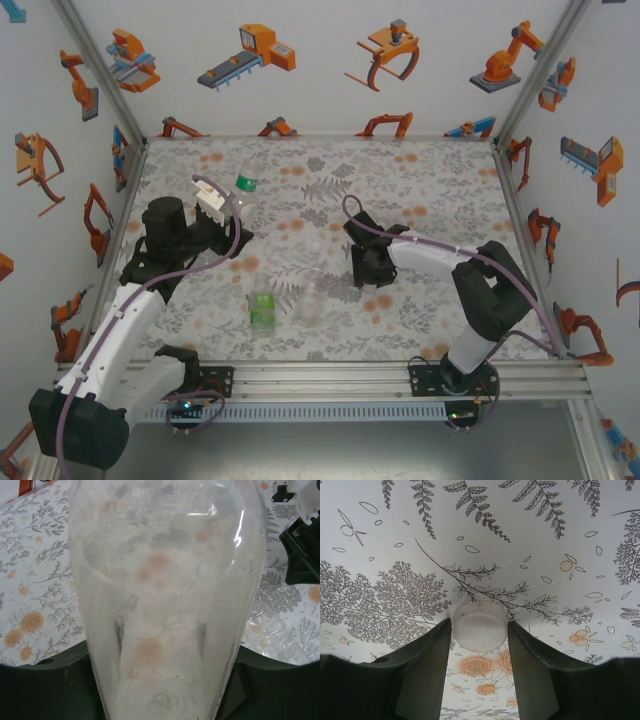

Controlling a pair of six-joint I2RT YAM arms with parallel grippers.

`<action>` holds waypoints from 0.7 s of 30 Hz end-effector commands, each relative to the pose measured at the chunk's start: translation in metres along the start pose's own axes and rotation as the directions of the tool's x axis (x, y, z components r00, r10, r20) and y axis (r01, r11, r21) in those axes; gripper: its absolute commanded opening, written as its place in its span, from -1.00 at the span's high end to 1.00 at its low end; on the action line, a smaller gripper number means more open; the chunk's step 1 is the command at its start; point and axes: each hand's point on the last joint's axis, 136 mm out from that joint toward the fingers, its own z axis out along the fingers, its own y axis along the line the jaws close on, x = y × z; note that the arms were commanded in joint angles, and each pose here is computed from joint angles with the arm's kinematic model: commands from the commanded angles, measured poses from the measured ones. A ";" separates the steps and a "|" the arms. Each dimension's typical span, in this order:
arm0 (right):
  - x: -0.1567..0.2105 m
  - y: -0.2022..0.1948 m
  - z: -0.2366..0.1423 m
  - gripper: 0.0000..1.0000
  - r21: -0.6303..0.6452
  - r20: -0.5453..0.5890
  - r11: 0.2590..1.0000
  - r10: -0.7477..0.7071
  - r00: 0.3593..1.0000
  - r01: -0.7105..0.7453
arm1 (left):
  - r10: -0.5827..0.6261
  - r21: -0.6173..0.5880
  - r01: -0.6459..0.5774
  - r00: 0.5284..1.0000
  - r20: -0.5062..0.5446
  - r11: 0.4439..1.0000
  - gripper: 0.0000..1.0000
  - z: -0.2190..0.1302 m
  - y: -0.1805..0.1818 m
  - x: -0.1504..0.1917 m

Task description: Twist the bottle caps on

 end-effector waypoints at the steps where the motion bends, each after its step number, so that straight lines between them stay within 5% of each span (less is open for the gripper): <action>1: 0.015 -0.001 0.007 0.07 0.014 -0.061 1.000 -0.019 0.998 0.020 | 0.015 0.016 -0.016 0.999 0.038 1.000 0.97 -0.005 -0.003 -0.017; 12: -0.011 0.002 -0.024 0.37 -0.015 0.071 0.999 -0.043 0.997 0.044 | 0.068 0.065 -0.069 0.997 0.027 0.996 1.00 -0.001 -0.014 -0.013; 17: -0.043 0.019 -0.079 0.44 -0.118 0.251 0.983 -0.106 0.962 0.140 | 0.179 0.192 -0.184 0.983 0.045 0.964 1.00 -0.001 -0.046 -0.013; 21: -0.064 0.040 -0.144 0.46 -0.213 0.461 0.929 -0.179 0.869 0.304 | 0.264 0.261 -0.259 0.964 0.018 0.930 1.00 -0.004 -0.068 -0.008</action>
